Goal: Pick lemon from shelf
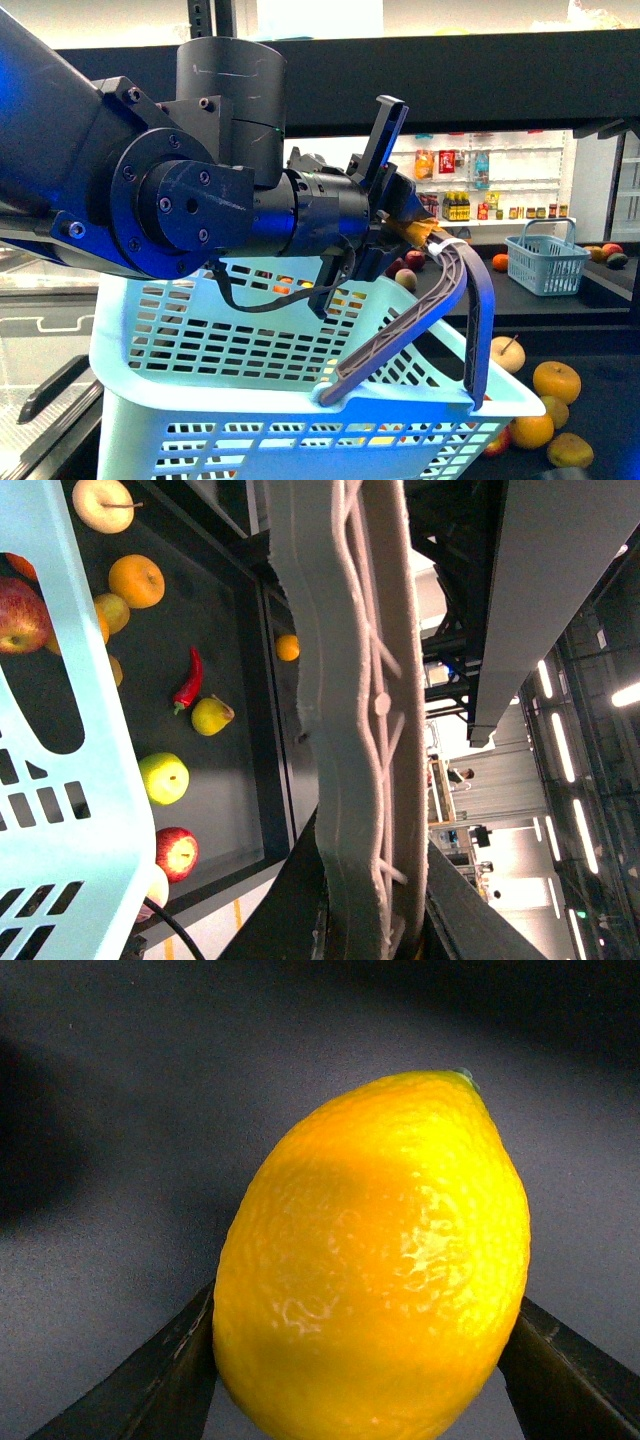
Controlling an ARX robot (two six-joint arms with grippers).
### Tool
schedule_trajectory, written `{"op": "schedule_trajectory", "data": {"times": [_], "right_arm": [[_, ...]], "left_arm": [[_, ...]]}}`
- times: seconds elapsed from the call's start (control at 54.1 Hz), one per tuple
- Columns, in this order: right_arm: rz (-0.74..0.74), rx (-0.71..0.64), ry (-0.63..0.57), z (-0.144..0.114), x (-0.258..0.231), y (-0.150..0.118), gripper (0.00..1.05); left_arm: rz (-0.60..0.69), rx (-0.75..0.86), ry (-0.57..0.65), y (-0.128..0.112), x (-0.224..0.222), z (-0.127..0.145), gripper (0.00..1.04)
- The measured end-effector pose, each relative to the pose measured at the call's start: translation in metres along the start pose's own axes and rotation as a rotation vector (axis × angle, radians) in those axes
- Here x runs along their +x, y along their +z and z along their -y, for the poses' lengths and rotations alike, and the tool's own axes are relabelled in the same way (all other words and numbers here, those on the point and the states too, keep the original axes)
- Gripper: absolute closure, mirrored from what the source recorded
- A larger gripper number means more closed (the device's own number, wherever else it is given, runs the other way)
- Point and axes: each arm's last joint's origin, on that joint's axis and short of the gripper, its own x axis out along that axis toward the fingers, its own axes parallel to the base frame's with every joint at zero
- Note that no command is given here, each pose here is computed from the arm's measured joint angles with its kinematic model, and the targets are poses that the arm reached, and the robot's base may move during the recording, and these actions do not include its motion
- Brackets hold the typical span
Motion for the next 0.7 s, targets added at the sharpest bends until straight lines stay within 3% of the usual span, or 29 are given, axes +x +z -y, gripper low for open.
{"op": "schedule_trajectory", "data": {"times": [0.111, 0.203, 0.462, 0.554, 0.702], "right_arm": [[0.004, 0.035, -0.015, 0.012, -0.011, 0.002, 0.34], [0.047, 0.104, -0.059, 0.039, -0.032, 0.014, 0.34], [0.27, 0.249, -0.123, 0.103, -0.114, 0.082, 0.34], [0.38, 0.276, -0.082, 0.105, -0.152, 0.12, 0.34], [0.502, 0.275, 0.025, 0.081, -0.199, 0.166, 0.34]], "left_arm": [[0.0, 0.0, 0.0, 0.0, 0.0, 0.0, 0.94], [0.0, 0.0, 0.0, 0.0, 0.0, 0.0, 0.94], [0.0, 0.0, 0.0, 0.0, 0.0, 0.0, 0.94], [-0.002, 0.0, -0.001, 0.0, 0.0, 0.0, 0.94], [-0.002, 0.0, -0.001, 0.0, 0.0, 0.0, 0.94]]}}
